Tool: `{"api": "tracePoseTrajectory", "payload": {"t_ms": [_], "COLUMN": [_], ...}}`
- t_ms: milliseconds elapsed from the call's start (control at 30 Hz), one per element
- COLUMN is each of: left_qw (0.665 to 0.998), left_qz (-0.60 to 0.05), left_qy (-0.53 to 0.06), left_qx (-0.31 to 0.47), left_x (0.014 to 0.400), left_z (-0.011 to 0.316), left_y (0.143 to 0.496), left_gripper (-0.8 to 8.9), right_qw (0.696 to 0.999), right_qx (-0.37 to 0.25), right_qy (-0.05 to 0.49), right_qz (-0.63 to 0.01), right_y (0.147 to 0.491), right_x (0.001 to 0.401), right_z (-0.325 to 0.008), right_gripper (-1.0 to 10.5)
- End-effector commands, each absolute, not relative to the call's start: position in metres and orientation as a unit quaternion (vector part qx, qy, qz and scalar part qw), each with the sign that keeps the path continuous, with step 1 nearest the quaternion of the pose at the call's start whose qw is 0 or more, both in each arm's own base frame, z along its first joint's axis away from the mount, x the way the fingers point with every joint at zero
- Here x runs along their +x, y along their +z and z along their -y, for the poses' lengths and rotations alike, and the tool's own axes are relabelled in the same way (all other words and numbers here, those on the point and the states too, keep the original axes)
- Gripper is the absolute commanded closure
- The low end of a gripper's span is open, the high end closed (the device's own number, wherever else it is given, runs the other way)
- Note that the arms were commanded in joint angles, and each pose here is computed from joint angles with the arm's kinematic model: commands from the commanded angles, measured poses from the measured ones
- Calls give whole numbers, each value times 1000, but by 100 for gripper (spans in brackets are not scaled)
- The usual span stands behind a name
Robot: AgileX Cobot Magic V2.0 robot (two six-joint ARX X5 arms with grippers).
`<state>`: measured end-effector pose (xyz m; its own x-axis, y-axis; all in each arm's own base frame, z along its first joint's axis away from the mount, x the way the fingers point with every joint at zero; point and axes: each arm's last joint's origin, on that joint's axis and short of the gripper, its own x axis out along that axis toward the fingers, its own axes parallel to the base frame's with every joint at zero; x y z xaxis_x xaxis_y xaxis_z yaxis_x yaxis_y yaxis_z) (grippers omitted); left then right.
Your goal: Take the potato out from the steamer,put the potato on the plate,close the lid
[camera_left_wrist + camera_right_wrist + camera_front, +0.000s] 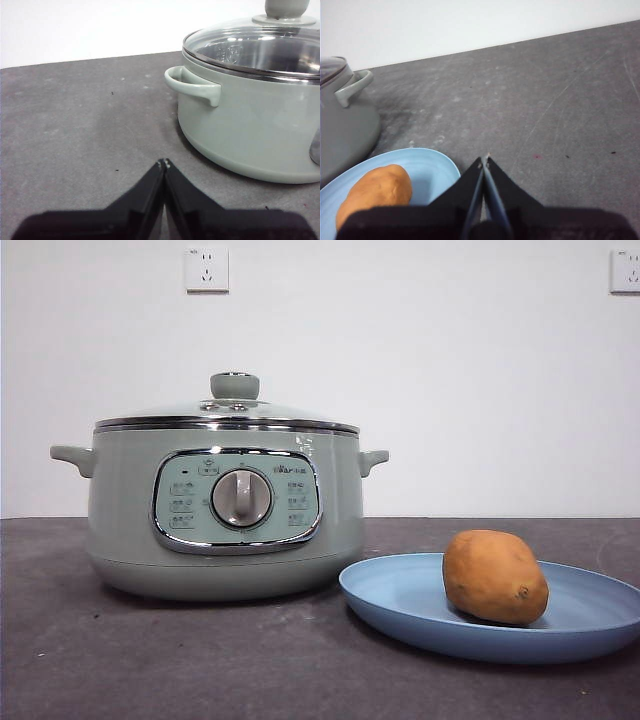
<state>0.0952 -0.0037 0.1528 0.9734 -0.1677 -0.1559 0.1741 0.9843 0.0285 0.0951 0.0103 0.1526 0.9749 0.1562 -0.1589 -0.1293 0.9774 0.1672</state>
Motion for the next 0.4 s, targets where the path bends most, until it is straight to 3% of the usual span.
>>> {"api": "tracePoseTrajectory", "payload": {"t_ms": [33,400], "left_qw": [993,993], "left_qz": [-83,-83], "left_qy": [-83,-83], "left_qx": [17,17], "left_x": [96,96], "left_z": [3,3], "left_y": [148,148], "left_gripper": [816,816], "right_qw": [990,988], "right_qx": [83,101], "right_qy": [70,67], "right_qz": [-94,-94], "right_y": [148,149], "right_x": [95,95], "right_z": [-10,-10], "right_gripper": [946,946]}}
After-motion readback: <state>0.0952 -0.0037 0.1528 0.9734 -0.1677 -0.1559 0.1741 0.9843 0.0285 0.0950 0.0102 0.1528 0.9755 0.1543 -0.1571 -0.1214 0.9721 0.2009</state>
